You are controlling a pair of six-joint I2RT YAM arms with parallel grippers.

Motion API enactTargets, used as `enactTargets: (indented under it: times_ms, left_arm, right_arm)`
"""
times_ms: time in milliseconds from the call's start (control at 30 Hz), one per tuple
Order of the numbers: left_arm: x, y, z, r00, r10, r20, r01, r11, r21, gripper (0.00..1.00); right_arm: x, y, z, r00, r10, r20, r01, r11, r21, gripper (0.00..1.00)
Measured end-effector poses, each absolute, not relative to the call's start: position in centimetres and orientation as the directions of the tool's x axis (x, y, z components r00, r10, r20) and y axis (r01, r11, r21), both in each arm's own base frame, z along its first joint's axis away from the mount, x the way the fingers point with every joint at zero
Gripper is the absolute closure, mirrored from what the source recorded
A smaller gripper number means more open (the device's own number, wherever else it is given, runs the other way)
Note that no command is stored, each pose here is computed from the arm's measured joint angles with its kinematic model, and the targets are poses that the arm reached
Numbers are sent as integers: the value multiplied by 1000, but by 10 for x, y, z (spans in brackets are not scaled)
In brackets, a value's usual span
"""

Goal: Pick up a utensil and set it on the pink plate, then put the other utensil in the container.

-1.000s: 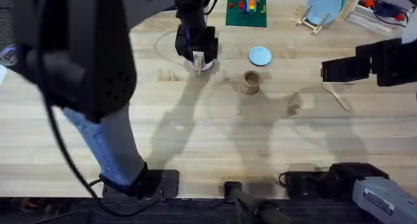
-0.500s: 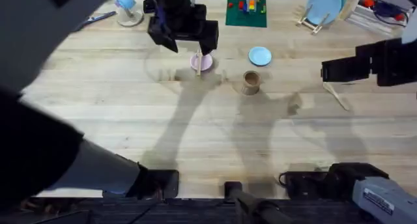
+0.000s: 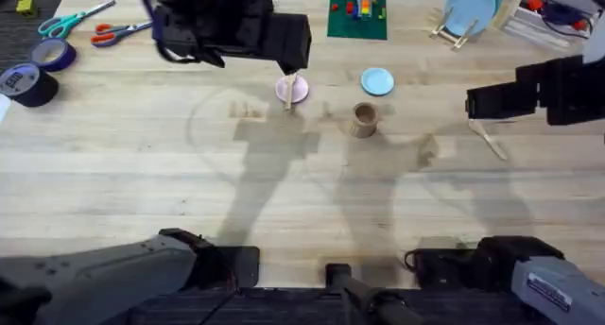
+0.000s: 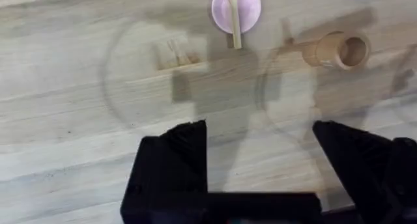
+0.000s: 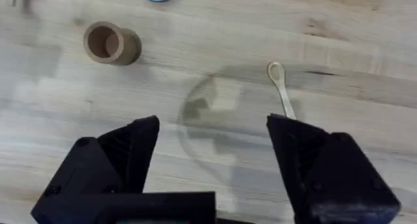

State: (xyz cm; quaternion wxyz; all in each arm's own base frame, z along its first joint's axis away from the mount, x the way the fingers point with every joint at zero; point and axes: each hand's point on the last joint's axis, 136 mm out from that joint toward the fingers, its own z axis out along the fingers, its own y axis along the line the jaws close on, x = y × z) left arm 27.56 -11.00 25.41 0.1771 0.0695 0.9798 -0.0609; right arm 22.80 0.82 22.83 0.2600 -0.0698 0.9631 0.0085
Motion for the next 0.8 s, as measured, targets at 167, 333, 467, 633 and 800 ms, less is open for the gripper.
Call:
enactTargets:
  times_ms: [167,333,467,633,800]
  left_arm:
    - [257,-103,259,-914,121,-388,171,980,-97,13]
    - [238,-95,246,-902,123,-414,179,979,-101,11]
    - [228,-92,243,-872,112,-476,187,976,-115,11]
    - [222,-92,253,-803,84,-590,213,965,-151,10]
    - [213,-90,263,-754,70,-653,233,958,-165,10]
  right_arm:
    - [228,8,228,-855,-130,-502,-139,990,-20,7]
    - [228,8,228,-855,-130,-502,-139,990,-20,7]
    - [228,8,228,-855,-130,-502,-139,990,-20,7]
    - [228,8,228,-855,-130,-502,-139,990,-20,6]
    - [228,8,228,-855,-130,-502,-139,990,-20,7]
